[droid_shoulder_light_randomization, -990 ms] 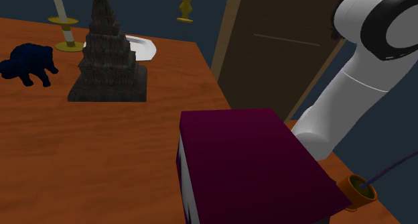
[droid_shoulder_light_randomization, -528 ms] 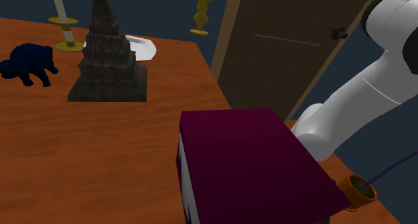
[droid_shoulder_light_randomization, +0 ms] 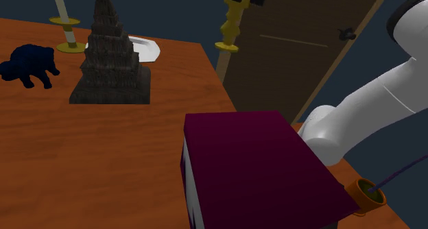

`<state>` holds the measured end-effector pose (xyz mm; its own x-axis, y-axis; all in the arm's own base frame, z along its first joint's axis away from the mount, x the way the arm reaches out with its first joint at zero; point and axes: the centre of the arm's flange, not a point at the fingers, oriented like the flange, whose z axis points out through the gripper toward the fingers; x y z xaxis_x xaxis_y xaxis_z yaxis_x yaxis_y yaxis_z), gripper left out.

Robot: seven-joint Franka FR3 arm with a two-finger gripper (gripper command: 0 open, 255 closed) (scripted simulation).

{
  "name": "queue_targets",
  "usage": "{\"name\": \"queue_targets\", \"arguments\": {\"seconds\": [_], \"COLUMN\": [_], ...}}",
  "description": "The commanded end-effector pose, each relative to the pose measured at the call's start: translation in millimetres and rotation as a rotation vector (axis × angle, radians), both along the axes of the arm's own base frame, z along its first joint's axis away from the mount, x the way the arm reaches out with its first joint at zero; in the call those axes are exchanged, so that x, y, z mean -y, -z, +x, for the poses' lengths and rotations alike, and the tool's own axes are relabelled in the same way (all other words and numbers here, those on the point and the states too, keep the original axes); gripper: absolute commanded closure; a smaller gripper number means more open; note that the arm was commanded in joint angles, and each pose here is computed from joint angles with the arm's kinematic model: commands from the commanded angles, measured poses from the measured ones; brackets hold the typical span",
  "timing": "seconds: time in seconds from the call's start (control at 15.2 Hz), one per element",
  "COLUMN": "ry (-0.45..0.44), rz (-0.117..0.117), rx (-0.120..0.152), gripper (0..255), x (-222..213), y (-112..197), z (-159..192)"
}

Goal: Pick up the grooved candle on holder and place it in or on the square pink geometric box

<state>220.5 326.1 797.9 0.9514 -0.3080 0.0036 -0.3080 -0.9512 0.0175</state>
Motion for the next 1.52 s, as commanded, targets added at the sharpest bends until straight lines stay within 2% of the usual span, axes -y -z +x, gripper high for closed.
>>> {"name": "queue_targets", "arguments": {"seconds": [0.0, 0.66, 1.45], "ry": [0.001, 0.001, 0.001], "rz": [-0.001, -0.001, -0.001], "rx": [0.0, 0.0, 0.0], "gripper": [255, 255, 255], "x": [-8, -61, -61], "y": [-1, -10, 54], "z": [-25, -146, -146]}}
